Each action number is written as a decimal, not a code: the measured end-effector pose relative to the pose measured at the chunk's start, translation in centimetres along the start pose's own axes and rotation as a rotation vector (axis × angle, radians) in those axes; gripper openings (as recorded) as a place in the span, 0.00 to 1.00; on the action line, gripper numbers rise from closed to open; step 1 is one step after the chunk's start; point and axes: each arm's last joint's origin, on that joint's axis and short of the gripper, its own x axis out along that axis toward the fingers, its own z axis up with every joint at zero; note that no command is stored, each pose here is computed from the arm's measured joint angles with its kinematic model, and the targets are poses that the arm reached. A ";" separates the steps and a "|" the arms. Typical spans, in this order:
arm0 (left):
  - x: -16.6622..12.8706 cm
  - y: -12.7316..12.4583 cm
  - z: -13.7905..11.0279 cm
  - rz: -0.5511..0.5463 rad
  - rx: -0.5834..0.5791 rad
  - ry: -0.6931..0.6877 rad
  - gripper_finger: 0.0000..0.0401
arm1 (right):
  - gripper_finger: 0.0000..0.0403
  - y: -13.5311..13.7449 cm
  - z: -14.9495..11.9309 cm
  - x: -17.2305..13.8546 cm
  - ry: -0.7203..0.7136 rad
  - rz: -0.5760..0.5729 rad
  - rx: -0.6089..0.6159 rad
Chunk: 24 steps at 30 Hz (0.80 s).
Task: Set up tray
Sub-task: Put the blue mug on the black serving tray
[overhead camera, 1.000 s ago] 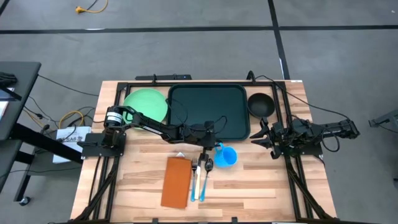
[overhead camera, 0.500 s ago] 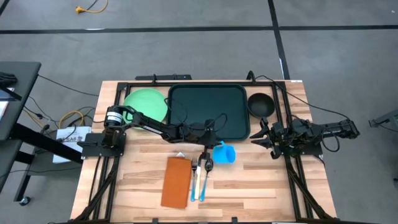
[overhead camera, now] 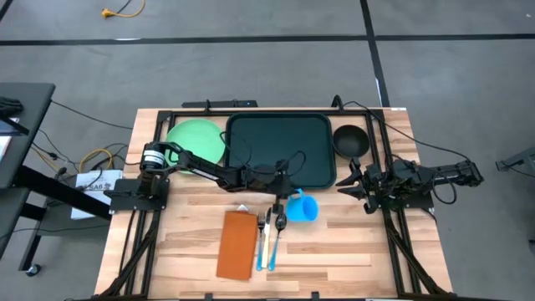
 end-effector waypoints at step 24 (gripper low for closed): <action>-2.4 3.1 3.7 0.183 -0.023 -0.128 0.07 | 0.20 0.0 0.0 0.0 0.003 0.000 0.015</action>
